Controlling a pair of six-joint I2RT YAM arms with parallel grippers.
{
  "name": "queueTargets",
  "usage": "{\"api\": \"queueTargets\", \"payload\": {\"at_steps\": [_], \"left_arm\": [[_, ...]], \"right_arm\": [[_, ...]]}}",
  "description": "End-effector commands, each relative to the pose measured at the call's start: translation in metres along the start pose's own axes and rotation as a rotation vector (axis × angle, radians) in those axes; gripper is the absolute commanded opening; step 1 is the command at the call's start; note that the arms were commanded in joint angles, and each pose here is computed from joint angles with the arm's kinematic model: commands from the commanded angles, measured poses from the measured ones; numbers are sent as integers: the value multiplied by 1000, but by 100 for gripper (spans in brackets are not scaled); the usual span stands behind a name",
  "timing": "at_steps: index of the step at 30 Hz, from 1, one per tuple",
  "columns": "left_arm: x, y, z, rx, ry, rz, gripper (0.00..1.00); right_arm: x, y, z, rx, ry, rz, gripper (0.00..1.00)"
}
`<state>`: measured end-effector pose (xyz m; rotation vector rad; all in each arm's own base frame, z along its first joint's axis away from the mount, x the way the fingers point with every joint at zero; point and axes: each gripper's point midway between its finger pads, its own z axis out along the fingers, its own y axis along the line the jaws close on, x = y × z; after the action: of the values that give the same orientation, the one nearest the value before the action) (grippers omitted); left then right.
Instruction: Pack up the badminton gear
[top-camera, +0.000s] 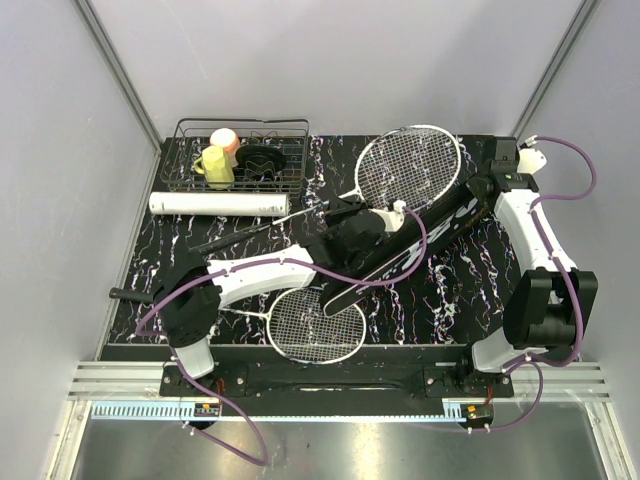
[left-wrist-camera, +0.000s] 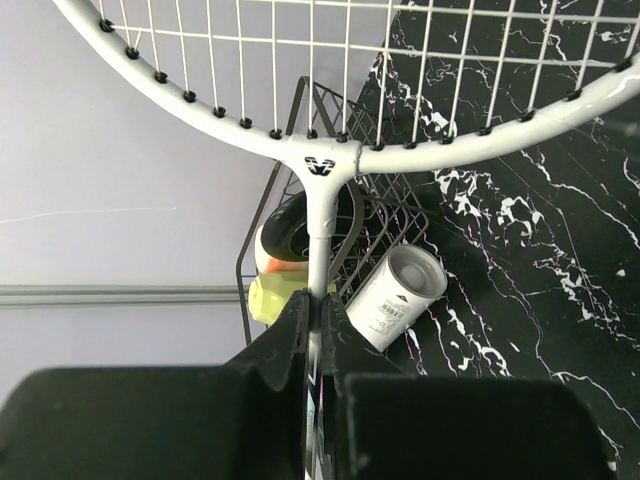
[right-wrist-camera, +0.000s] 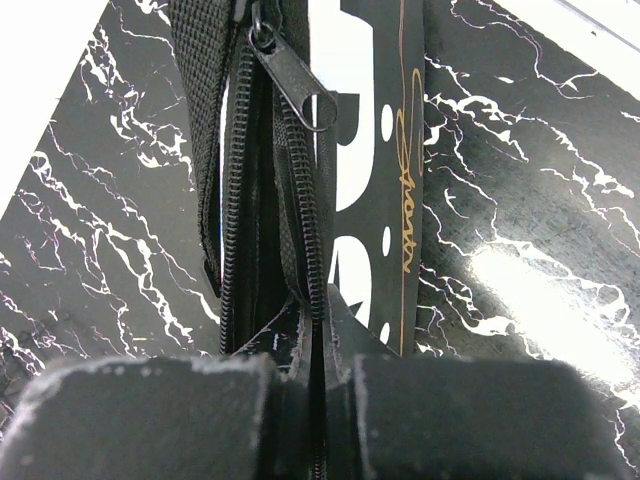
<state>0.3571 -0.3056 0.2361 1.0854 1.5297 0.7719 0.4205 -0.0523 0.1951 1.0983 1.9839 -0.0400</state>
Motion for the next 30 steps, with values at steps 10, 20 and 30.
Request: {"api": "queueTargets", "payload": {"at_steps": [10, 20, 30], "left_arm": [[-2, 4, -24, -48, 22, -35, 0], [5, -6, -42, -49, 71, -46, 0], [8, -6, -54, -62, 87, -27, 0]], "right_arm": [[-31, 16, -6, -26, -75, 129, 0], [-37, 23, -9, -42, -72, 187, 0], [-30, 19, -4, -27, -57, 191, 0]]}}
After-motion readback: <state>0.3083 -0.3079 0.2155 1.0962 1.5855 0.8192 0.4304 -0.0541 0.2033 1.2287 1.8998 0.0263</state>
